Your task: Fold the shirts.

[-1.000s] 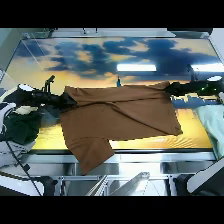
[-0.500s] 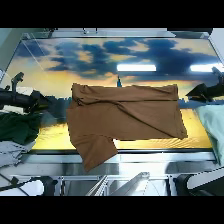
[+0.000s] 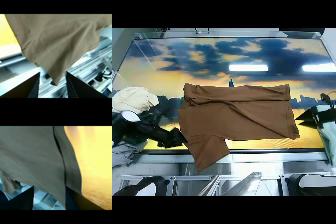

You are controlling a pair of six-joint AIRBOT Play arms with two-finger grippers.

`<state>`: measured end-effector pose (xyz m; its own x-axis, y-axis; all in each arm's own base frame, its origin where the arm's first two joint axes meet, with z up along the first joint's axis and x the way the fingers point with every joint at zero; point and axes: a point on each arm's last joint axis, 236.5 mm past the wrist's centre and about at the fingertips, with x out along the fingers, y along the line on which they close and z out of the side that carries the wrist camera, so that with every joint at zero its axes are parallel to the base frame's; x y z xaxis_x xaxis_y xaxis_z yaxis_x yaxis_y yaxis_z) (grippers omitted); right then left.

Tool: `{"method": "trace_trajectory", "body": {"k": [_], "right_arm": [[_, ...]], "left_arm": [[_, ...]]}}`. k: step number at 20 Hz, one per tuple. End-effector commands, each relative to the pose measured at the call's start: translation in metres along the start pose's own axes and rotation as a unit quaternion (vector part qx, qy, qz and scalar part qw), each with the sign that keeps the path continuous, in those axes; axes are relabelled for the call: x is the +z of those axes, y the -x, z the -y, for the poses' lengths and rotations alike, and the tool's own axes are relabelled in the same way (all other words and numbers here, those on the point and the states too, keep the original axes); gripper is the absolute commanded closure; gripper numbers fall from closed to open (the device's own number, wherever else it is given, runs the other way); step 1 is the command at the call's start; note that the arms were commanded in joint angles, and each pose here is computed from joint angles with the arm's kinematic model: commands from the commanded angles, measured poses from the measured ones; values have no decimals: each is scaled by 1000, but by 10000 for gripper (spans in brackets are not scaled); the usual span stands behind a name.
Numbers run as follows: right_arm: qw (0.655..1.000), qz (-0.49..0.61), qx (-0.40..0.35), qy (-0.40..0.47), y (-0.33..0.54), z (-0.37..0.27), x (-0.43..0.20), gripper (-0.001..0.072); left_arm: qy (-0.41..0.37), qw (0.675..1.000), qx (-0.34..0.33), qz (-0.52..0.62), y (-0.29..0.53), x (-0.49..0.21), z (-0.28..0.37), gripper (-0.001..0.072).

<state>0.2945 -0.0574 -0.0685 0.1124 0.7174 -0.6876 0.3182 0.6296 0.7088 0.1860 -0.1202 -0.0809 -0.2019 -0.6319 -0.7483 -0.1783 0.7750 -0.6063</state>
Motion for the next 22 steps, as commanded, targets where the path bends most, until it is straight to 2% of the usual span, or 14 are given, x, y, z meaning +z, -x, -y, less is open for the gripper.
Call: {"method": "trace_trajectory", "body": {"k": [1, 4, 5, 8, 9, 10, 11, 15, 17, 22], "right_arm": [[999, 29, -12, -13, -3, 6, -14, 183], [999, 33, -18, -12, -3, 9, -12, 182], [999, 36, -20, -12, -3, 10, -11, 182], [999, 41, -24, -15, -6, 13, -9, 183], [999, 41, -24, -20, -9, 16, -10, 182], [999, 38, -29, -20, -14, 21, -13, 183], [999, 33, -38, -18, -17, 29, -16, 183], [995, 66, -63, -27, -1, 50, -4, 182], [995, 72, -62, -33, 6, 54, -4, 13], [999, 1, -33, -12, -35, 45, -34, 15]], "left_arm": [[11, 999, 30, -6, -40, -15, -17, 366], [16, 998, 46, -35, -63, -17, -26, 366], [7, 997, 49, -52, -68, -17, -25, 417], [-36, 997, 59, -45, -72, 13, -9, 415], [-49, 996, 62, -45, -75, 21, -4, 445], [-62, 995, 66, -50, -78, 25, 1, 662], [-73, 993, 69, -53, -81, 28, 6, 685], [-91, 990, 69, -84, -86, 22, 16, 685], [-88, 989, 68, -93, -84, 18, 14, 684], [-73, 992, 59, -79, -79, 26, 12, 685]]}}
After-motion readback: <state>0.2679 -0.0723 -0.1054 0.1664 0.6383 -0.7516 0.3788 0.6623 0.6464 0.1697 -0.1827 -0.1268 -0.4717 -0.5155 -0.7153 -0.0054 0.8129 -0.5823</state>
